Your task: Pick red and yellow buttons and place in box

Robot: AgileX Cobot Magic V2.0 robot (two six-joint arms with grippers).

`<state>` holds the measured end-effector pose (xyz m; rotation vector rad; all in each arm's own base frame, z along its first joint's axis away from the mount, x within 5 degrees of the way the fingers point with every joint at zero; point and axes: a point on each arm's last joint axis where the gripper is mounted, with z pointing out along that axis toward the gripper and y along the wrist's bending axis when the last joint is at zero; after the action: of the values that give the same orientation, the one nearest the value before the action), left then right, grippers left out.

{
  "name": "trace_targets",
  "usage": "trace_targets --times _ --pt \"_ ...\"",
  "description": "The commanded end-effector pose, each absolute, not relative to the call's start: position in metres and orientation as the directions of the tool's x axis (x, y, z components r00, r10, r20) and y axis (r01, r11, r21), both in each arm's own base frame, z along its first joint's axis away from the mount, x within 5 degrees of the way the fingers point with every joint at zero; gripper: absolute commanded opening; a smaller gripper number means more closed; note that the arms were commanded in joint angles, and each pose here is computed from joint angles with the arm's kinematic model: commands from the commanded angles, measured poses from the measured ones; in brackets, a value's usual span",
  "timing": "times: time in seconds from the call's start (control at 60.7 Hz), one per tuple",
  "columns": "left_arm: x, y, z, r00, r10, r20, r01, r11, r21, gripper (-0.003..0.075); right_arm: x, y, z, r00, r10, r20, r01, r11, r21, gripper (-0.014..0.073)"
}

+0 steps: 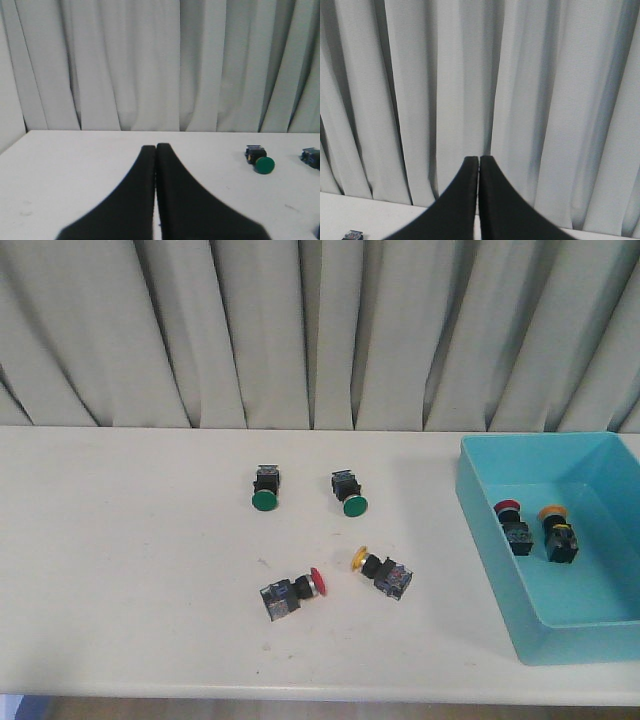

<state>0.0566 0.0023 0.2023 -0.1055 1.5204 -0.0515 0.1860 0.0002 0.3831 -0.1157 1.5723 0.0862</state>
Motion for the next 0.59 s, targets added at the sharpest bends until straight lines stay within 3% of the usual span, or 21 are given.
trace_targets --times 0.0,0.214,0.577 --pt "0.0571 -0.0002 0.1937 0.093 -0.154 -0.984 0.013 0.988 -0.154 -0.0006 0.1837 -0.0002 0.3944 0.034 -0.006 -0.999 -0.126 0.992 -0.01 -0.0008" --pt "0.0571 -0.0011 0.193 0.082 -0.152 -0.985 0.029 0.988 -0.15 -0.0006 0.1837 -0.0002 0.3944 0.034 -0.006 -0.999 -0.126 0.992 -0.01 -0.0008" --pt "0.0573 -0.0002 0.1916 0.07 0.022 -0.997 0.005 1.0 0.023 -0.0006 0.1837 -0.0002 0.3944 0.034 -0.006 -0.999 -0.126 0.992 -0.01 -0.0008"
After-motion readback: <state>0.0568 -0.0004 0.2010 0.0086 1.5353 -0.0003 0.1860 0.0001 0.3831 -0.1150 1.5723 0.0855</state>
